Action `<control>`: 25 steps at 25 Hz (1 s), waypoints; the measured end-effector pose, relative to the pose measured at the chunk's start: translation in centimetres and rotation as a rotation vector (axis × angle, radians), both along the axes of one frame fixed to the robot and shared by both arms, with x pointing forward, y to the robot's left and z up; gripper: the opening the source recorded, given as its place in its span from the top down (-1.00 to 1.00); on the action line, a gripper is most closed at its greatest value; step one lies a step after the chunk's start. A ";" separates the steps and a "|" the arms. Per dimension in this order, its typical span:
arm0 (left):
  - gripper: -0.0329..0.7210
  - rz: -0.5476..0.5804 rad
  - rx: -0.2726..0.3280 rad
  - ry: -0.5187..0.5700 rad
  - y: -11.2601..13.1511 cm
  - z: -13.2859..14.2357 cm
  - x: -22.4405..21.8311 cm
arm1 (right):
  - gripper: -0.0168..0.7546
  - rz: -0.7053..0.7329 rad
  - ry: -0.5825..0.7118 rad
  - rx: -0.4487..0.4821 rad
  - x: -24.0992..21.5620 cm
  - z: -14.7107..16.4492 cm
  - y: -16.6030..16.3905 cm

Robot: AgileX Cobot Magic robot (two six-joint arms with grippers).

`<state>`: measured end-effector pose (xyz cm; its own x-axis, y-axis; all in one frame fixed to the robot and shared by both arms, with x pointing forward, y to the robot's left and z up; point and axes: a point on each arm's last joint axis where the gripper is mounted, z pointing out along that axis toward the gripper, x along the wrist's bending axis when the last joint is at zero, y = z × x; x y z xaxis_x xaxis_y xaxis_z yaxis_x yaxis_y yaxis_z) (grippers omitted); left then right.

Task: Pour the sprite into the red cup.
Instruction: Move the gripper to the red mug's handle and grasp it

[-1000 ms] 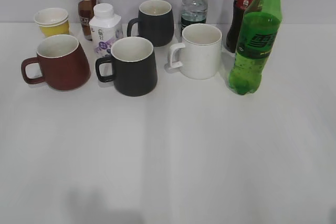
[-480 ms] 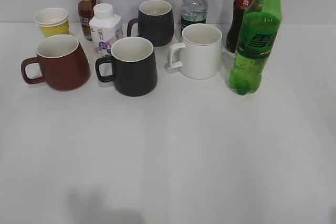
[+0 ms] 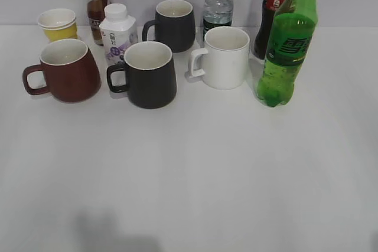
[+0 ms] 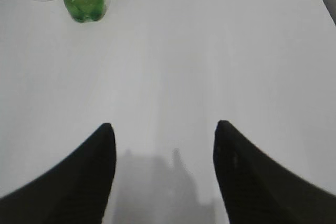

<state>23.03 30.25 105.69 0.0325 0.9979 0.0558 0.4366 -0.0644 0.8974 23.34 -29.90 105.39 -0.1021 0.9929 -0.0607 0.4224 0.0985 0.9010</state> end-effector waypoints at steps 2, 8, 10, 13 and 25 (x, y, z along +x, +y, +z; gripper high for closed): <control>0.28 -0.002 -0.003 -0.001 0.0 0.0 0.0 | -0.19 0.000 -0.030 0.002 0.0 0.4 0.0; 0.28 -0.009 -0.003 -0.140 -0.1 2.2 2.3 | -0.19 0.018 -0.334 0.082 3.1 3.5 0.5; 0.28 -0.015 -0.005 -0.233 -0.1 2.8 4.0 | -0.19 0.011 -0.311 0.082 5.4 3.1 0.6; 0.28 -0.017 -0.005 -0.285 -0.2 2.6 7.1 | -0.19 0.027 -0.265 0.082 8.1 2.2 1.0; 0.26 0.009 -0.058 0.006 -0.6 -4.4 19.5 | -0.19 0.083 -0.297 0.076 16.3 1.0 2.8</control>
